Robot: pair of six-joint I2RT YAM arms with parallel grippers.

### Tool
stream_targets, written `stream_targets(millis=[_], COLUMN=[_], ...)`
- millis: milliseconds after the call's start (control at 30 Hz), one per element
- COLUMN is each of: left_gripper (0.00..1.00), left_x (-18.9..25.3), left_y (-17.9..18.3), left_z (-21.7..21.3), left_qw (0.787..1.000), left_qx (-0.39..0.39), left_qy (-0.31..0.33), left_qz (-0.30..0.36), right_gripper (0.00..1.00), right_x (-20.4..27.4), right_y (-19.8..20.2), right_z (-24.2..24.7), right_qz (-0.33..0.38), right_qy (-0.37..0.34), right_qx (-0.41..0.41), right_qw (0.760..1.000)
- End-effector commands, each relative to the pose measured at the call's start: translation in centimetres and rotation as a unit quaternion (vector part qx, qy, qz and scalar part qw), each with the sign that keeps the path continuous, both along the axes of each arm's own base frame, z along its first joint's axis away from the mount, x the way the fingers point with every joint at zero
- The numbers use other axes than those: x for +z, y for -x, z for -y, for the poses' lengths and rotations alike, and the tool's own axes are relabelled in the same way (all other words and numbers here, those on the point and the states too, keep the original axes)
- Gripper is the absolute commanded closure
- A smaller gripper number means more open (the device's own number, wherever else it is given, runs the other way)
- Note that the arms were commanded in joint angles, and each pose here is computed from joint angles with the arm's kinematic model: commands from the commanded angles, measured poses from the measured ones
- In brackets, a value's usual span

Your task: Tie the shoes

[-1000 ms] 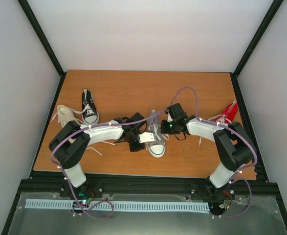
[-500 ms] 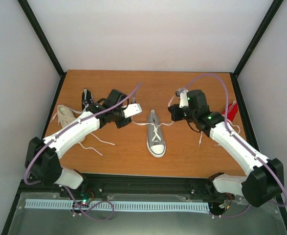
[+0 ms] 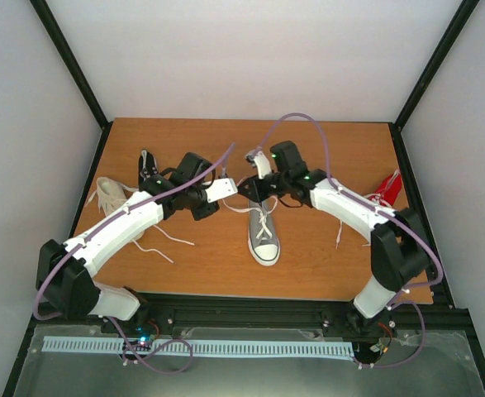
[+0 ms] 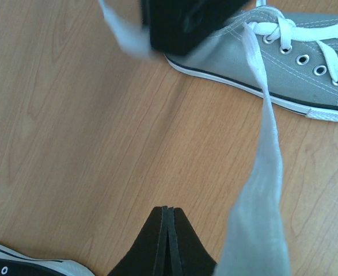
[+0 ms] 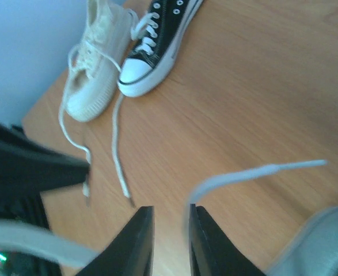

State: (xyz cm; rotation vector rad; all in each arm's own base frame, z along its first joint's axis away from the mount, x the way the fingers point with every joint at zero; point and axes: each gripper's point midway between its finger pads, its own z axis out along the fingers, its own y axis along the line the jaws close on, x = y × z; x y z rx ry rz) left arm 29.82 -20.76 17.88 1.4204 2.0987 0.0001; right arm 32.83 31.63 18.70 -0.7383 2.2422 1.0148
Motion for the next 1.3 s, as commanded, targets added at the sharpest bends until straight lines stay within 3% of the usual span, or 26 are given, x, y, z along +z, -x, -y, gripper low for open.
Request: stream_targets(millis=[0,100,233,533,700,900,1267], left_gripper=[0.99,0.99,0.99,0.99,0.99,0.99,0.99], left_x=[0.1,0.0,0.1,0.5,1.2,1.4,1.2], left_y=[0.6,0.6,0.4,-2.4,-3.5,-4.1,-4.1], left_z=[0.0,0.0,0.1,2.2,3.4,4.0,4.9], left_qw=[1.0,1.0,1.0,1.0,0.999,0.999,0.996], left_qx=[-0.006,-0.006,-0.007,-0.006,-0.009,-0.006,0.006], left_qy=[0.004,0.003,0.004,0.013,0.027,0.034,0.051], left_qz=[-0.006,-0.006,-0.003,-0.001,-0.013,-0.035,-0.075], right_gripper=[0.71,0.49,0.4,0.39,0.41,0.42,0.56], right_x=[1.3,1.3,2.5,4.0,2.8,3.4,3.5], right_y=[0.8,1.1,1.5,5.0,4.3,5.0,1.0], right_z=[-3.5,-3.0,-1.4,-0.5,-1.1,-2.3,-2.4], right_qz=[0.012,0.02,0.045,0.092,0.099,0.092,0.125], right_qy=[-0.015,-0.007,-0.003,-0.058,-0.058,-0.114,-0.153], right_qx=[0.053,0.052,0.049,0.151,0.181,0.239,0.108], right_qw=[0.998,0.998,0.998,0.982,0.977,0.96,0.974])
